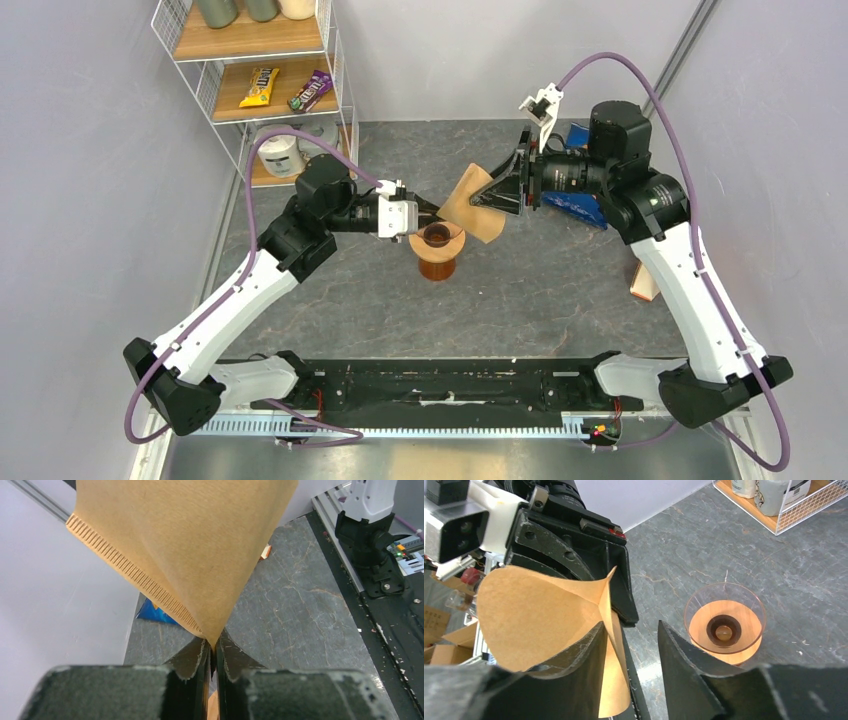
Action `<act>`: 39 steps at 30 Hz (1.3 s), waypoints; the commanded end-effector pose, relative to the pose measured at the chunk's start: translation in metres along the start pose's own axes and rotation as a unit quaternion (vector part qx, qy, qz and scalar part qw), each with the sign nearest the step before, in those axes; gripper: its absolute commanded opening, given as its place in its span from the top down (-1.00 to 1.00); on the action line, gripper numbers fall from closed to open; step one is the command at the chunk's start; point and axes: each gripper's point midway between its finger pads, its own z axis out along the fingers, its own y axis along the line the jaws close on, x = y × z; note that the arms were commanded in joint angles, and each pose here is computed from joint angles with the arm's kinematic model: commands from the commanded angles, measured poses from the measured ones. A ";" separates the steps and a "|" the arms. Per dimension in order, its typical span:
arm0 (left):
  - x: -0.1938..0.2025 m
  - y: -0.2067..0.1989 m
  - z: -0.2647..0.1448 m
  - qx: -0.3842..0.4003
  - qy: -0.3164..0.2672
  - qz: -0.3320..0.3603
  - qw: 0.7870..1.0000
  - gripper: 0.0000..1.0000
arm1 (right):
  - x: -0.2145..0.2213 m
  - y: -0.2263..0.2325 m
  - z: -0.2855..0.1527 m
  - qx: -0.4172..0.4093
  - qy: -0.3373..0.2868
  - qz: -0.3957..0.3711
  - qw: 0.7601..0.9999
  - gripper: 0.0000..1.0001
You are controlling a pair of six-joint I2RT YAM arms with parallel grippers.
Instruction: Place the coffee filter in the dripper
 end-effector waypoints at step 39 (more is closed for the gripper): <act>-0.018 -0.016 0.012 0.045 -0.024 -0.096 0.994 -0.76 | 0.004 0.022 0.002 -0.043 0.038 -0.158 0.986 1.00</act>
